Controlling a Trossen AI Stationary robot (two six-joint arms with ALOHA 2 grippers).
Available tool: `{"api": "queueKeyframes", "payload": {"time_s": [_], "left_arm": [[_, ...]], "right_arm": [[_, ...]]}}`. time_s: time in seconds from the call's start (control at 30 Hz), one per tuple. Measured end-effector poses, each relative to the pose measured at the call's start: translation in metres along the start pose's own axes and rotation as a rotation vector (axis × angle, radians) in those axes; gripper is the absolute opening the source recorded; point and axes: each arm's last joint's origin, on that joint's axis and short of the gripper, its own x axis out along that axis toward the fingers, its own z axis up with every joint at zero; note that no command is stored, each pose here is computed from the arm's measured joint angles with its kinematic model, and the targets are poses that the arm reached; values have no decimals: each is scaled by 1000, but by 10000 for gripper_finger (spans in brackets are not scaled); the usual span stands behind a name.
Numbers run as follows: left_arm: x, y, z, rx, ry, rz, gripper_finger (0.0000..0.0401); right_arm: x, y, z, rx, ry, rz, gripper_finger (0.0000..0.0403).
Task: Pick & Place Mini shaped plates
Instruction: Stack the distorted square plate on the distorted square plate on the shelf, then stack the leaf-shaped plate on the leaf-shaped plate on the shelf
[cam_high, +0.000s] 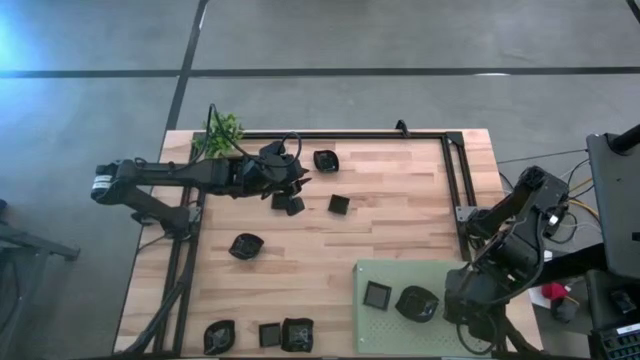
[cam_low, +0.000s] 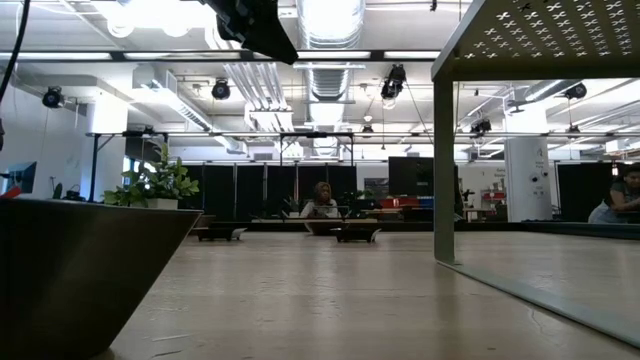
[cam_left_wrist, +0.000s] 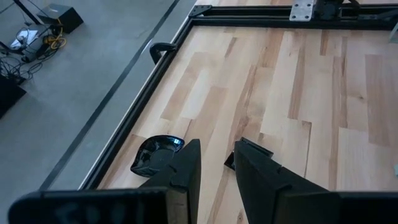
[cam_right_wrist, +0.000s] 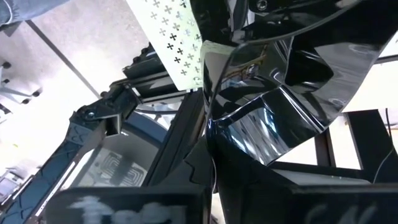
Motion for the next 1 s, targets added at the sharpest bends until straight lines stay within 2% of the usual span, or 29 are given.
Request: {"api": "queueKeyframes", "payload": {"time_s": [0.17,0.47,0.63,0.8,1.0], "left_arm": [[0,0,0,21,0,0,92],[0,0,0,24,0,0,92],[0,0,0,46,0,0,92],[0,0,0,46,1,0,92],[0,0,0,47,1,0,92]], "right_arm": [[0,-1,2,12,-2,-3,15],[-2,-2,7,27,-8,4,71],[-3,-2,8,26,-9,6,89],[-3,-3,8,29,-11,9,85],[-6,-5,8,81,-25,17,50]]}}
